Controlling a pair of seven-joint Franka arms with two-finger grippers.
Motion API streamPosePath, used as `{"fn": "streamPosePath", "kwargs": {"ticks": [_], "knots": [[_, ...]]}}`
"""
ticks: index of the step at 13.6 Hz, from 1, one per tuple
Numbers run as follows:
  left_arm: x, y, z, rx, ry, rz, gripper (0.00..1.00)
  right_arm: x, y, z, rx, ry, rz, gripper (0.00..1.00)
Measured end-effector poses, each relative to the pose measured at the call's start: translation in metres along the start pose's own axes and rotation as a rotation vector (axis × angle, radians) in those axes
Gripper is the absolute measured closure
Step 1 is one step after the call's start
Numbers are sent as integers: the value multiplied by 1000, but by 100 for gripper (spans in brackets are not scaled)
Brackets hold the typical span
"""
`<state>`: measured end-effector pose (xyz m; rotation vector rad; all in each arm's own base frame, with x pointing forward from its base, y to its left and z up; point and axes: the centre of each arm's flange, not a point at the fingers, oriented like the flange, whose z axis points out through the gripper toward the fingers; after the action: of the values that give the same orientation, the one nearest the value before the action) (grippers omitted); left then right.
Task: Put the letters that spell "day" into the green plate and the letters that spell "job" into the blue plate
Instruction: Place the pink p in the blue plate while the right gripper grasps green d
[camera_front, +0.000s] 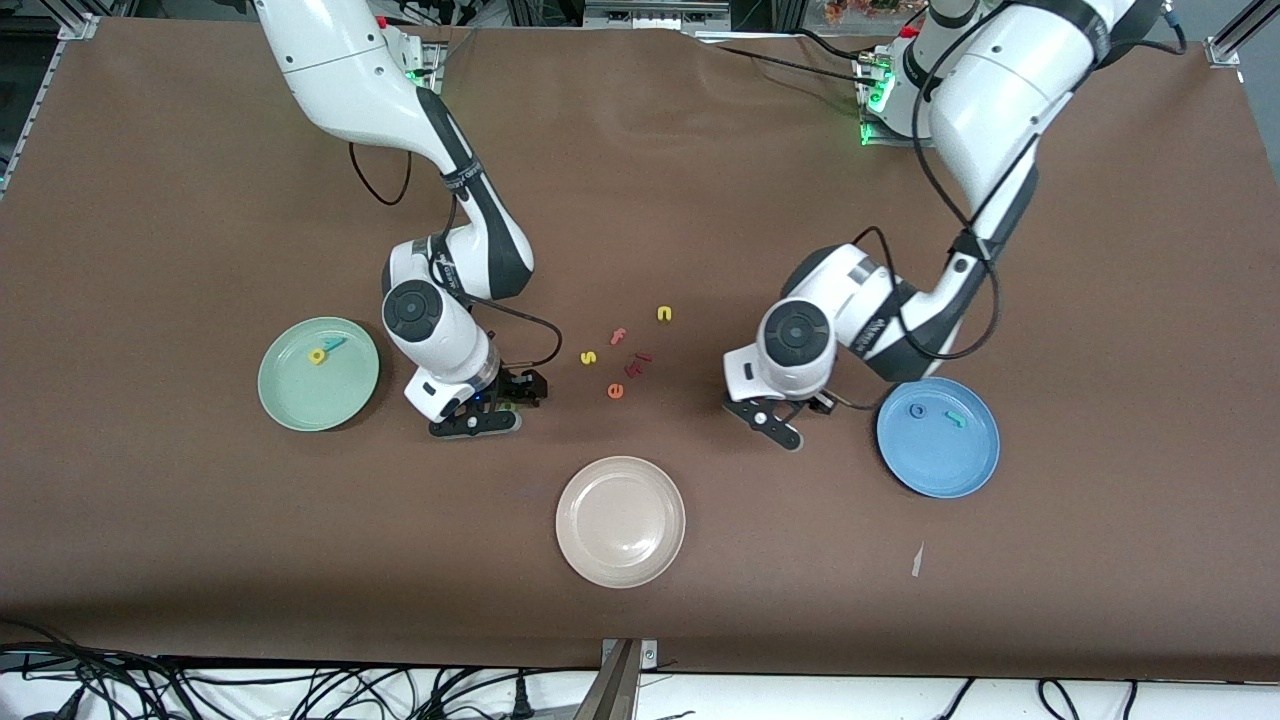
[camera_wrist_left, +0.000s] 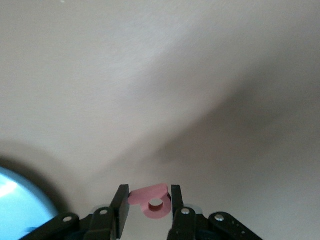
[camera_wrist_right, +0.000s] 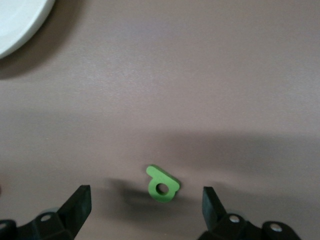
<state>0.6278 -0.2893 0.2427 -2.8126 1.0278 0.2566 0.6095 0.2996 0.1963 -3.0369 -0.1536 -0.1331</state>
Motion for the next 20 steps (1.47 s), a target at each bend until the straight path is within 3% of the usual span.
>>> {"fn": "streamPosePath", "kwargs": {"ticks": [7, 12, 15, 18, 20], "knots": [[-60, -134, 15, -116, -4, 334, 62, -2, -2, 12, -17, 28, -14, 1], [-91, -175, 41, -155, -3, 488, 62, -13, 5, 30, -34, 40, -16, 4], [-96, -195, 67, -147, 79, 599, 62, -13, 6, 30, -36, 40, -18, 6], [-93, -196, 80, -156, 113, 639, 62, -14, 2, 26, -35, 43, -24, 20], [-92, -195, 75, -149, 120, 665, 58, -16, -6, 22, -31, 48, -35, 21]]}}
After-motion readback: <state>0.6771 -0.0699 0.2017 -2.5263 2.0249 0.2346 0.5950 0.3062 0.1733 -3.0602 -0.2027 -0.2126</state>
